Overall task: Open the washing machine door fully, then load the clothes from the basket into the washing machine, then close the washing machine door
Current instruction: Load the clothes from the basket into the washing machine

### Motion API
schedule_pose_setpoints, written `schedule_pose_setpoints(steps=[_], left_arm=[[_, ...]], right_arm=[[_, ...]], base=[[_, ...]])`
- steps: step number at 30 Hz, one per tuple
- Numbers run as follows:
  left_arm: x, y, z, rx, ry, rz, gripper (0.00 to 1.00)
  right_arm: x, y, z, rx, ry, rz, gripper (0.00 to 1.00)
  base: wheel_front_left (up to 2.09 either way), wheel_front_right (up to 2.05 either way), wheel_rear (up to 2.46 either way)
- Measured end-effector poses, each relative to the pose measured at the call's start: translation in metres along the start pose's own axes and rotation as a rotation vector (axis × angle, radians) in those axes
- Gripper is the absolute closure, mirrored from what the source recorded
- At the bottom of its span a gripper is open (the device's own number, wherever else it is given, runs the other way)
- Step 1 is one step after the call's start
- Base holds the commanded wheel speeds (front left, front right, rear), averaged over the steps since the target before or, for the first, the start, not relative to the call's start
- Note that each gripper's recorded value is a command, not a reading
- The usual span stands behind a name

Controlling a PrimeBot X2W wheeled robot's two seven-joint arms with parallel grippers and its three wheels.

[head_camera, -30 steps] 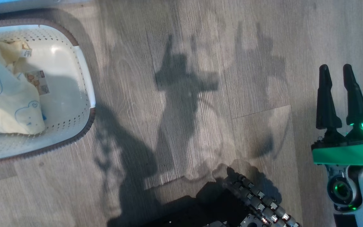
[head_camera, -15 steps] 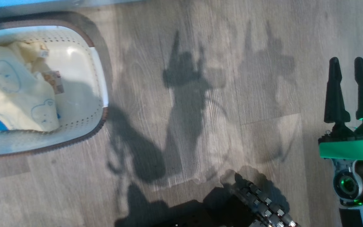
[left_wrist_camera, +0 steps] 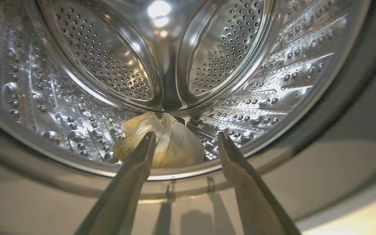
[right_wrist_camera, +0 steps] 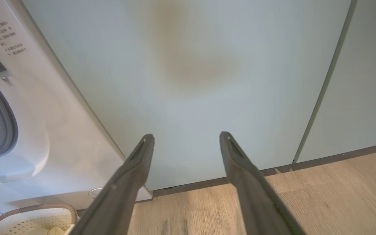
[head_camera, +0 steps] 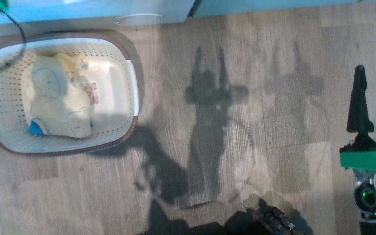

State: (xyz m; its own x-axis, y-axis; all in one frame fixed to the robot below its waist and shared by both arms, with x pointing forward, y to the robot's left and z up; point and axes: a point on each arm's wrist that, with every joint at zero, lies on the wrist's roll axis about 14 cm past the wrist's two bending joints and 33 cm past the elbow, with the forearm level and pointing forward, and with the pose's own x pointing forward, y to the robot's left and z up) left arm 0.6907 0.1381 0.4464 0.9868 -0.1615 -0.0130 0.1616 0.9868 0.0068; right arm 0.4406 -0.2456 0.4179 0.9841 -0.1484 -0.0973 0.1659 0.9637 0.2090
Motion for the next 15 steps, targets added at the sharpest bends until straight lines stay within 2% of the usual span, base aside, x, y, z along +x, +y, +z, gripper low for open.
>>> schedule_pose_setpoints(steps=[7,15], left_arm=[[-0.06,-0.003,0.008,-0.018,-0.061,0.018,0.0],[-0.124,-0.002,0.011,-0.031,-0.056,0.069,0.0]], right_arm=[[-0.008,0.008,0.009,-0.009,-0.019,0.023,0.0],[-0.018,0.021,0.02,-0.017,-0.04,0.061,0.0]], base=[[0.0,0.0,0.0],[0.0,0.0,0.0]])
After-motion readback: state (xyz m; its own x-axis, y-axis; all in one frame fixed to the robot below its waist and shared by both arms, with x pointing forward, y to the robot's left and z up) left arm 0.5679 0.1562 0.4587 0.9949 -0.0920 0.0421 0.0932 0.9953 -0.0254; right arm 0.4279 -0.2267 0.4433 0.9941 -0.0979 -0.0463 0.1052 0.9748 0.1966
